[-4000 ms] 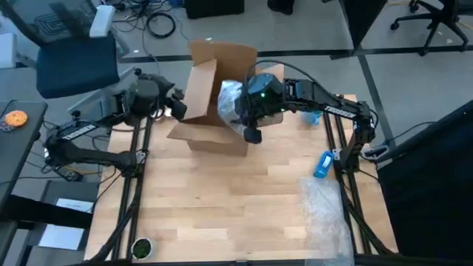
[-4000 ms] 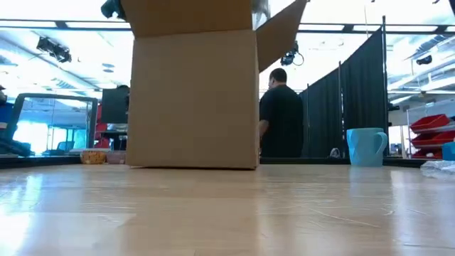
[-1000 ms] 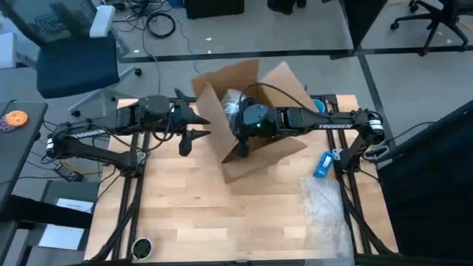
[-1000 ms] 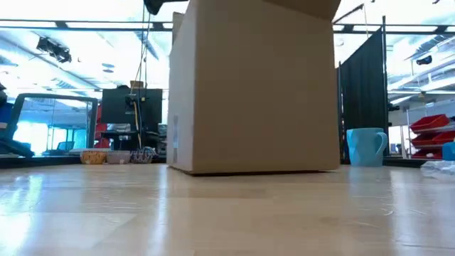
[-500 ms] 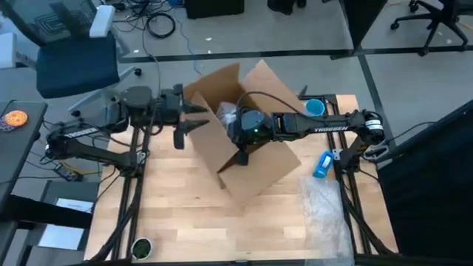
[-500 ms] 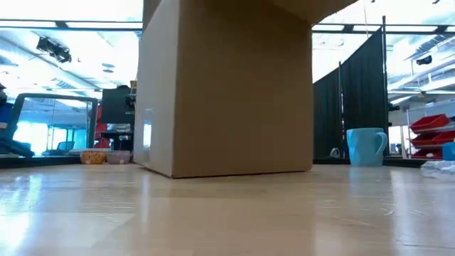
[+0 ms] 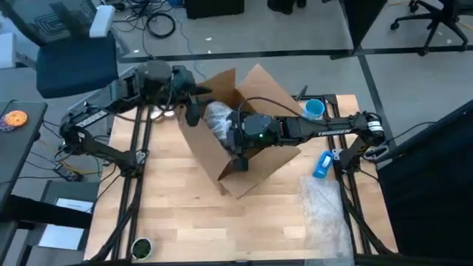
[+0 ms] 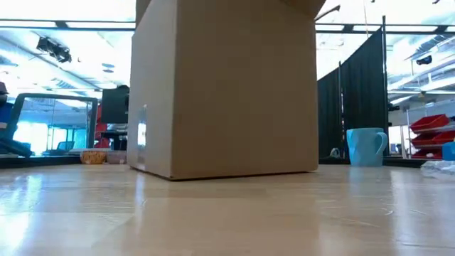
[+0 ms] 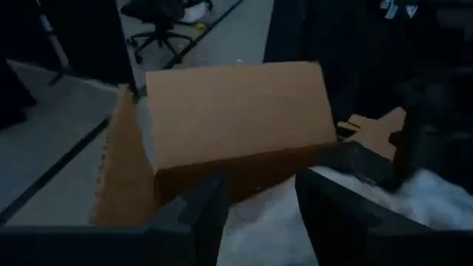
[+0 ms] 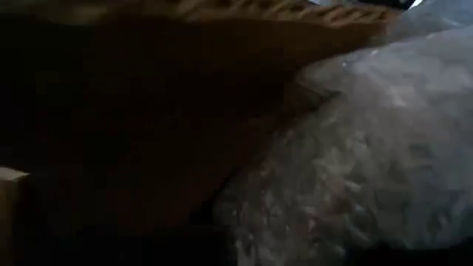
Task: Wrap mug
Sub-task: Put the wrapped brown cup into the cardboard box
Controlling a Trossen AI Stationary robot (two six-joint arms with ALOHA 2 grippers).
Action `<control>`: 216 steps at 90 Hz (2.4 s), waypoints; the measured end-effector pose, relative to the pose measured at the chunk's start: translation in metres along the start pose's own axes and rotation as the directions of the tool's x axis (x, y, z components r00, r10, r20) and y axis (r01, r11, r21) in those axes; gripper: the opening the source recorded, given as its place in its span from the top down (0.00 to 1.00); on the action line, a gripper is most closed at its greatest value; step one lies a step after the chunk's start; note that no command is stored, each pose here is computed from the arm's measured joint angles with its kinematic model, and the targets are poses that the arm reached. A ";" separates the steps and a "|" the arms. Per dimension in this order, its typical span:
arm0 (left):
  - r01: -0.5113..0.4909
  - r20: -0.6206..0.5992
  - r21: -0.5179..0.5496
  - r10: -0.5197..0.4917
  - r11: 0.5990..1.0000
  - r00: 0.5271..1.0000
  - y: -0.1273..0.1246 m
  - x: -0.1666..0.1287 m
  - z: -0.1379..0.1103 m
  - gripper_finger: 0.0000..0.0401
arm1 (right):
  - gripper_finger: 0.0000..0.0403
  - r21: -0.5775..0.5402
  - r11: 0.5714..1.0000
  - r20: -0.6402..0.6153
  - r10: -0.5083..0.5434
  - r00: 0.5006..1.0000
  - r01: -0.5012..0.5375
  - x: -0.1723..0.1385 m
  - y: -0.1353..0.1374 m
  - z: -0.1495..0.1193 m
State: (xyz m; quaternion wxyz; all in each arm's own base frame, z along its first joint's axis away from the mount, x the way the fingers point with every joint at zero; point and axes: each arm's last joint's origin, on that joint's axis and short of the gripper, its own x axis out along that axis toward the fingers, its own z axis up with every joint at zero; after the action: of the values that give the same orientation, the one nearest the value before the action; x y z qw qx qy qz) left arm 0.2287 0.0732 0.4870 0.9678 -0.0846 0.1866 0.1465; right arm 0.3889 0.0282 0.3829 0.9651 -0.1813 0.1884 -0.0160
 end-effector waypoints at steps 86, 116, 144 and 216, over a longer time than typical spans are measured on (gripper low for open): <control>0.113 -0.478 -0.152 -0.173 0.982 0.861 -0.014 -0.006 -0.021 0.63 | 0.95 0.010 0.999 -0.011 -0.042 0.999 0.042 -0.016 -0.016 0.002; 0.161 -0.451 -0.131 -0.203 0.978 0.869 -0.025 -0.015 -0.016 0.63 | 0.95 0.157 0.987 -0.111 0.005 0.994 0.013 -0.019 -0.048 -0.018; 0.116 -0.388 -0.097 -0.145 0.988 0.910 -0.023 -0.009 -0.010 0.63 | 0.95 0.099 0.985 -0.074 0.152 0.986 -0.145 -0.021 -0.035 -0.014; 0.131 -0.671 -0.234 -0.257 0.963 0.696 -0.025 0.056 -0.038 0.63 | 0.95 0.136 0.917 -0.153 0.393 0.907 -0.375 -0.021 0.001 -0.021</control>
State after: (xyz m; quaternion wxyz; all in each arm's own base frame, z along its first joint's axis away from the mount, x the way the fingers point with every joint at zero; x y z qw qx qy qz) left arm 0.2731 0.0558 0.4334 0.8257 -0.2339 0.5131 0.0160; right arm 0.3616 0.0243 0.3717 0.9367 -0.0884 0.3045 0.1485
